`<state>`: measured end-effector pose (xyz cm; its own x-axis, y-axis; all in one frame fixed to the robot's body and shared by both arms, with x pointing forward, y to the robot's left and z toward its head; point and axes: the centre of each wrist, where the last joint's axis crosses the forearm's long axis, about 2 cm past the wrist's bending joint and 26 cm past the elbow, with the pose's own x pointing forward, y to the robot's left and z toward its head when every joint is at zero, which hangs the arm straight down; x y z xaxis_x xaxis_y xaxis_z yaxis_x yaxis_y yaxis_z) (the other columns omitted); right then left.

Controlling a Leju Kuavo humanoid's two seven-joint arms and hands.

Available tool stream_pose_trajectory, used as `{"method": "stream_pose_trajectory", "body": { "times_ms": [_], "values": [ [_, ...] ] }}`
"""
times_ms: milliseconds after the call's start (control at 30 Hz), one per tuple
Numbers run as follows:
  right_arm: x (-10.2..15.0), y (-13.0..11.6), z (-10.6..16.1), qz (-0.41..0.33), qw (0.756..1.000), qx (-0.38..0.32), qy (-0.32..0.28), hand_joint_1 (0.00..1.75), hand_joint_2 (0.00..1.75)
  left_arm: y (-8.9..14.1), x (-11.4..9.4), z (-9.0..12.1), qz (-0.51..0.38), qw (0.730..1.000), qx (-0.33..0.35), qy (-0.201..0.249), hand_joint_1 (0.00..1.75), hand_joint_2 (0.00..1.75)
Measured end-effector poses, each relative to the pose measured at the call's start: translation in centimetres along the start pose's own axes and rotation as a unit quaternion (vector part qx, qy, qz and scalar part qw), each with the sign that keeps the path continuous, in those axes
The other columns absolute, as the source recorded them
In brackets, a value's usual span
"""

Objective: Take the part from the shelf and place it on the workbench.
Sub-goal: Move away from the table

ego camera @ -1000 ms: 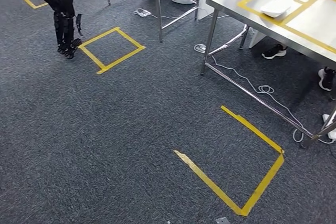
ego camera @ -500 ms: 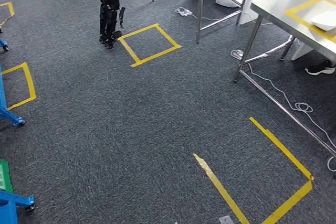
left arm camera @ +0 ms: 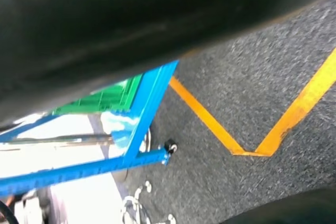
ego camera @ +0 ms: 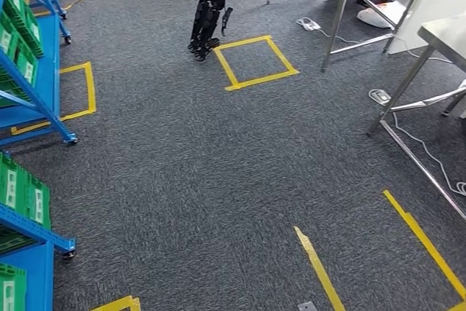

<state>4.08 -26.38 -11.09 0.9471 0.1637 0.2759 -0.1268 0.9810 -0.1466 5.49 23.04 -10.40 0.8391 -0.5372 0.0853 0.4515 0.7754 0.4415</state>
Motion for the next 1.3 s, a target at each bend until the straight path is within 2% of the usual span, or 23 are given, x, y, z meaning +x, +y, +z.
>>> {"method": "stream_pose_trajectory", "body": {
  "times_ms": [767, 1300],
  "values": [
    [0.37, 0.39, 0.01, -0.006, 1.0, 0.005, 0.0, 0.0, 0.0, -0.13, -0.46, 0.01, 0.004, 1.0, -0.005, 0.009, 0.0, 0.0],
    [0.09, 0.48, 0.07, -0.017, 1.0, 0.016, 0.005, 0.0, 0.0, -0.24, -0.48, 0.02, 0.012, 0.999, -0.03, -0.032, 0.0, 0.0]
  ]
}}
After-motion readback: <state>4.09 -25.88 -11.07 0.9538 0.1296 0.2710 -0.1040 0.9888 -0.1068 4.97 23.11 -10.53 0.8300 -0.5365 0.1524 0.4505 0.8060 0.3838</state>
